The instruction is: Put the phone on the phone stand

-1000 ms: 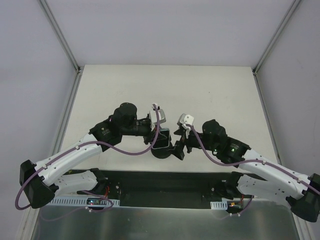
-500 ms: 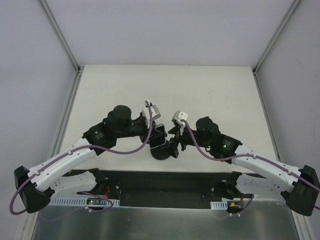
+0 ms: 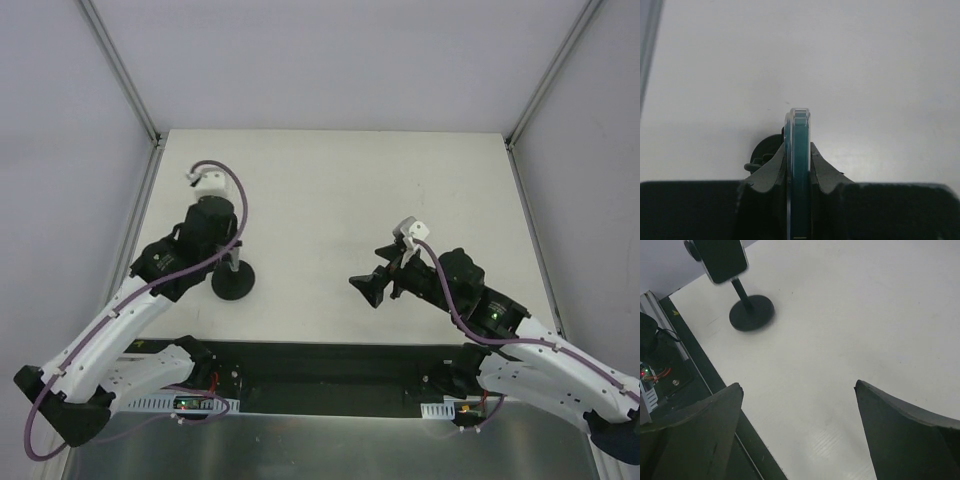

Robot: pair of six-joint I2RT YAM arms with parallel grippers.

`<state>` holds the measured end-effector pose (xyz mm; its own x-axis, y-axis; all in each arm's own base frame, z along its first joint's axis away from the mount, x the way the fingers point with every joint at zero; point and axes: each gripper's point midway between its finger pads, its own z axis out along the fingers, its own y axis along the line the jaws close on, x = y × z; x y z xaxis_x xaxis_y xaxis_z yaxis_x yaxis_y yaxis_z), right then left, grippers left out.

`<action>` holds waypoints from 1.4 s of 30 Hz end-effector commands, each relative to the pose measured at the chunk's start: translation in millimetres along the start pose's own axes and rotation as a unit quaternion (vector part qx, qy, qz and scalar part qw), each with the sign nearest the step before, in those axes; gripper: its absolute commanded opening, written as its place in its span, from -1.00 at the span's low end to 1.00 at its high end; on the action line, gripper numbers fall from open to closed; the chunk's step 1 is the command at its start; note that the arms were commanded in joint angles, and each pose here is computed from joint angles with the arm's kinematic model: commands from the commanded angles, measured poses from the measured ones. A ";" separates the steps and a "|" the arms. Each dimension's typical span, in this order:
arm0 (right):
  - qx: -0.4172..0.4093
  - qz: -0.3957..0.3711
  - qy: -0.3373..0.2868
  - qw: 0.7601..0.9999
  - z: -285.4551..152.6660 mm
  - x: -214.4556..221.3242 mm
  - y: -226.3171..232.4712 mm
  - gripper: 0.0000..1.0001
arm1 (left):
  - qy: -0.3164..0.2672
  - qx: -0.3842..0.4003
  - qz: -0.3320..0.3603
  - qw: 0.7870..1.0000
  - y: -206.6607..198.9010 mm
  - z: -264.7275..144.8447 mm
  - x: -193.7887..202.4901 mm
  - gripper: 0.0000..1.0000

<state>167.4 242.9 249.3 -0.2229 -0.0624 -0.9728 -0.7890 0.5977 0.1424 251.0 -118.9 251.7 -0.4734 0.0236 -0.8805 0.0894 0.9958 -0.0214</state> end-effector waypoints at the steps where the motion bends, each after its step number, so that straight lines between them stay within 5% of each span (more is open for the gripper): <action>1: 0.011 0.017 0.014 1.000 0.4 4.8 -2.8 0.93 | -0.047 -0.190 -0.156 0.968 101.1 -29.3 -31.2 -1.00; 7: -0.005 0.018 0.026 0.999 4.3 8.4 2.8 0.93 | -0.032 -0.416 -0.218 0.882 180.7 -74.9 -4.9 -1.00; 13: -0.014 0.023 0.032 0.999 5.2 13.3 6.2 0.93 | -0.050 -0.521 -0.264 0.810 219.5 -98.9 13.8 -1.00; 17: -0.013 0.025 0.032 0.999 3.4 16.4 5.7 0.93 | -0.055 -0.600 -0.292 0.743 250.9 -109.2 24.2 -1.00; 24: -0.010 0.026 0.044 0.999 -0.4 22.2 4.5 0.93 | -0.052 -0.659 -0.332 0.673 277.4 -107.1 30.2 -1.00; 30: 0.001 0.024 0.039 0.999 -2.9 21.7 0.4 0.93 | -0.087 -0.663 -0.365 0.648 282.4 -106.2 23.5 -1.00; 42: -0.003 0.027 0.057 0.998 4.0 26.7 2.2 0.93 | -0.098 -0.713 -0.312 0.620 293.1 -119.1 26.3 -1.00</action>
<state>158.9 242.5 211.6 -0.3354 -0.1506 -0.9300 -0.7797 0.5984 0.1843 175.2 169.7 251.0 0.0751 -0.4223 -0.9033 -0.9964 -0.0680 -0.0511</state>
